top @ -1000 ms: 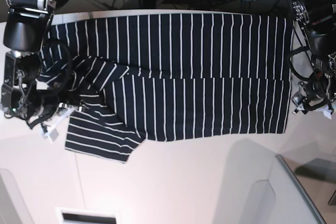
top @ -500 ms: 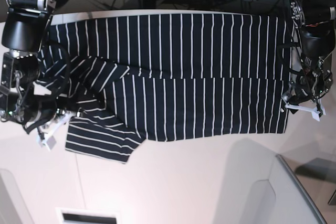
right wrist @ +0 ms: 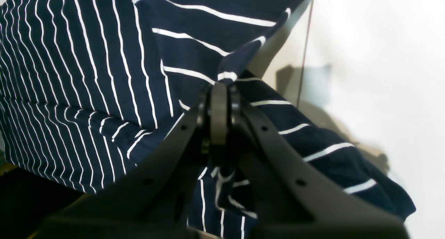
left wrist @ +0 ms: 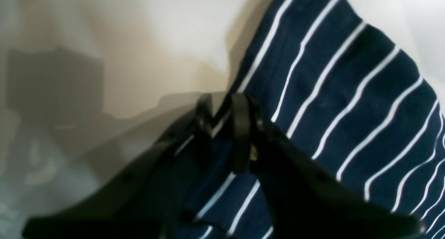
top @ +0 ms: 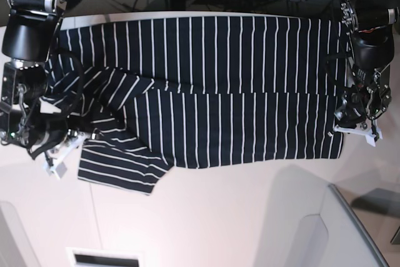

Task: Layout the t-shirt on the table in an organized manner, then fold the t-shirt properly
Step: 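Move the left gripper to the shirt's hem corner and grasp it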

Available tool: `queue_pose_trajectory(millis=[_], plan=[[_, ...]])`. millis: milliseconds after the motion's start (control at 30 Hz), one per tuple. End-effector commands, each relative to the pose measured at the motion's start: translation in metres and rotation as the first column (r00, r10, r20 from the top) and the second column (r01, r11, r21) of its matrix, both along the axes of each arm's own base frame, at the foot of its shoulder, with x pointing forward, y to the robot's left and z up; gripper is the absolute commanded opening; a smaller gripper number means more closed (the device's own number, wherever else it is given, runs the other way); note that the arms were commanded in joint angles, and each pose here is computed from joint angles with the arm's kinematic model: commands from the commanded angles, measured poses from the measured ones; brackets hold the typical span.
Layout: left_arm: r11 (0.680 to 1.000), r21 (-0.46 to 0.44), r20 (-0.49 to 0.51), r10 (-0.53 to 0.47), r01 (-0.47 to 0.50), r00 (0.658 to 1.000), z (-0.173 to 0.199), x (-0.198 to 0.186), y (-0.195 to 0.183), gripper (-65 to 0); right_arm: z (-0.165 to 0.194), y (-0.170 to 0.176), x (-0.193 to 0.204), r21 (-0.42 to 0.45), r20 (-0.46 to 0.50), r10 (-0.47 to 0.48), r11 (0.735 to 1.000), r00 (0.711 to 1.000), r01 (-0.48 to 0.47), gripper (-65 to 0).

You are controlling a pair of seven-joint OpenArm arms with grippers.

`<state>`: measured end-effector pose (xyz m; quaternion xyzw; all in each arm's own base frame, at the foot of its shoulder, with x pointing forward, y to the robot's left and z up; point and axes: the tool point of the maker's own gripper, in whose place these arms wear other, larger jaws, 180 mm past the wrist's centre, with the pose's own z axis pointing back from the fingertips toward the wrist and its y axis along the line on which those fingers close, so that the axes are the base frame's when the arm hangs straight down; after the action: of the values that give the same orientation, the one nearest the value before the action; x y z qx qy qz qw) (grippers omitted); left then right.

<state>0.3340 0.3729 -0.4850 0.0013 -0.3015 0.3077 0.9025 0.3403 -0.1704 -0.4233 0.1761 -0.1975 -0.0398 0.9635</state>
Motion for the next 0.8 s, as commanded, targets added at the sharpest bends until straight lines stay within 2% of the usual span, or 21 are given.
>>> queue_pose_trajectory(millis=[0, 100, 200, 467, 600, 767], plan=[[1.000, -0.023, -0.034, -0.013, 0.012, 0.999, -0.002, -0.004, -0.002, -63.8, 0.016, -0.002, 0.014, 0.000, 0.054, 0.002, 1.000, 0.999, -0.002, -65.0], [1.000, -0.006, -0.002, -0.026, 0.026, 1.000, 0.009, 0.006, -0.001, -65.0, 0.013, -0.002, 0.012, 0.000, 0.052, 0.001, 1.000, 0.999, -0.001, -65.0], [0.999, 0.004, -0.010, -0.049, 0.049, 0.999, 0.018, 0.004, 0.003, -65.0, 0.012, -0.001, 0.011, 0.000, 0.049, 0.002, 1.000, 0.999, -0.002, -65.0], [0.984, 0.060, 0.080, -0.175, 0.171, 0.981, 0.077, 0.023, -0.016, -65.0, 0.010, -0.001, 0.010, 0.001, 0.046, 0.001, 1.000, 0.999, -0.001, -65.0], [0.989, 0.039, 0.118, -0.144, 0.141, 0.982, 0.101, 0.013, -0.013, -65.0, 0.010, -0.001, 0.010, 0.001, 0.046, 0.001, 1.000, 0.999, -0.001, -65.0], [0.987, 0.023, 0.056, -0.159, 0.158, 0.986, 0.096, -0.013, -0.017, -65.0, 0.011, -0.001, 0.010, 0.001, 0.047, 0.001, 1.000, 0.999, -0.001, -65.0]])
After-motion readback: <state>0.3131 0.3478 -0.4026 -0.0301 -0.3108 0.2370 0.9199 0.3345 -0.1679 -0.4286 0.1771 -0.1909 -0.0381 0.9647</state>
